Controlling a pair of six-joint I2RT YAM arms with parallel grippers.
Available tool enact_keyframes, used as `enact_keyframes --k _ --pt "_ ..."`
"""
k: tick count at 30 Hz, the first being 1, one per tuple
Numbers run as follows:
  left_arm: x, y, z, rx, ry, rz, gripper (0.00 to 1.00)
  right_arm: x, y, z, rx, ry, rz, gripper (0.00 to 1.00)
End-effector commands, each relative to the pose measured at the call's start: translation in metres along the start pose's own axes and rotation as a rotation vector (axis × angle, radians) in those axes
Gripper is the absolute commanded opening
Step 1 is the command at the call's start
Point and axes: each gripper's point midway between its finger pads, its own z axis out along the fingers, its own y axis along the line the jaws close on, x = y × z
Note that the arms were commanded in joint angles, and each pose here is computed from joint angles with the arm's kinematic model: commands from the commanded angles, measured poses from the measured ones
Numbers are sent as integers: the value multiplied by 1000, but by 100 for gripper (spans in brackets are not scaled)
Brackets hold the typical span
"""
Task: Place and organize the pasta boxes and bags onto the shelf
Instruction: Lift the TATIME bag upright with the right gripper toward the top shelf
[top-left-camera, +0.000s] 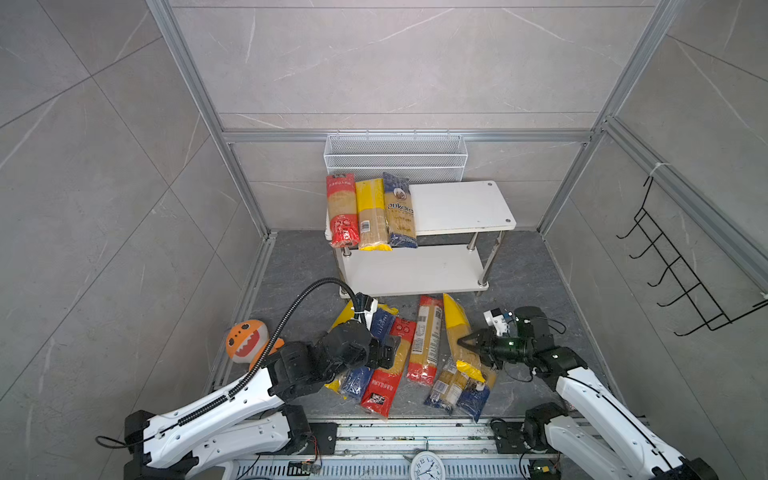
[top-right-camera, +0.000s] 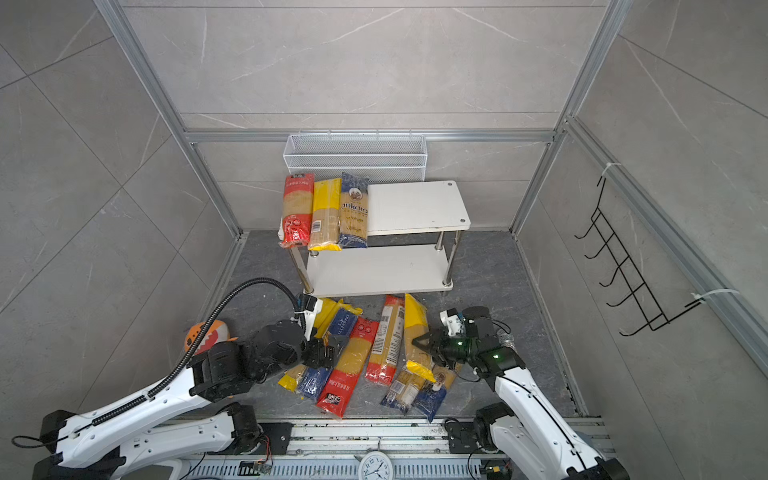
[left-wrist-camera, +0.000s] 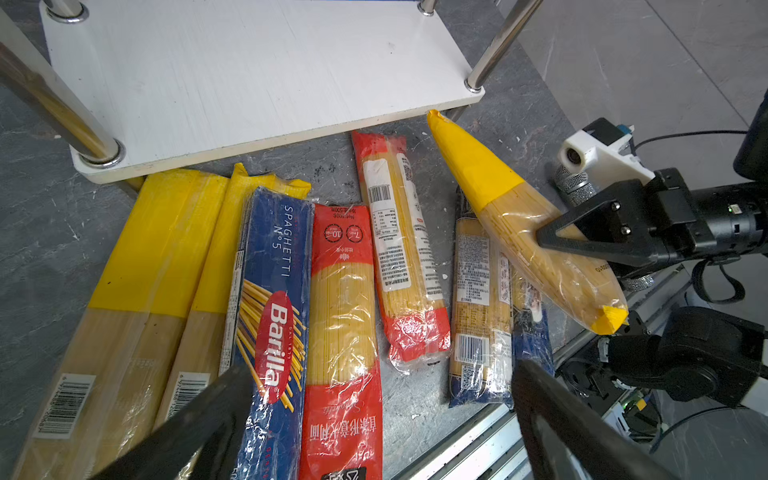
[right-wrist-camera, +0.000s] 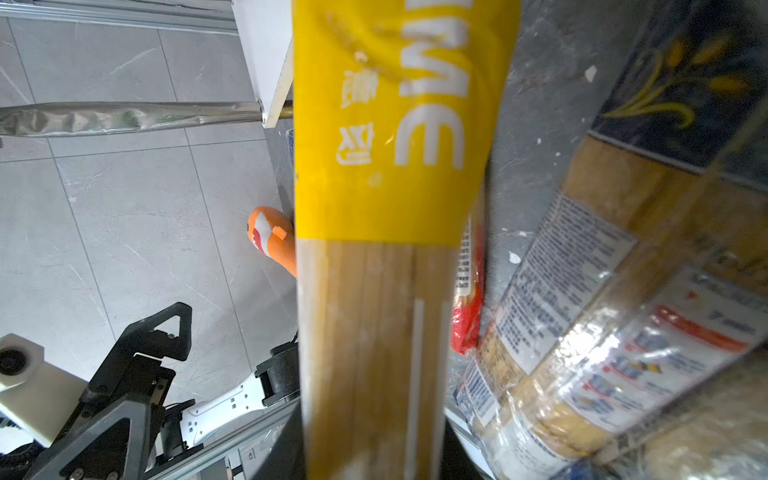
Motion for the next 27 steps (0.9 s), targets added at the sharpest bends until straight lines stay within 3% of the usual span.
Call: enact_keyframes --k 1,13,27 --pt "-17 -1 -13 -4 -39 -23 100 8 42 -20 -148 6 -118 0" --pt "-26 0 -22 -13 -57 -22 100 37 104 -82 -255 -64 -242 0" --pt "-32 -4 -31 19 -74 -24 100 44 178 -133 -343 -149 -365 0"
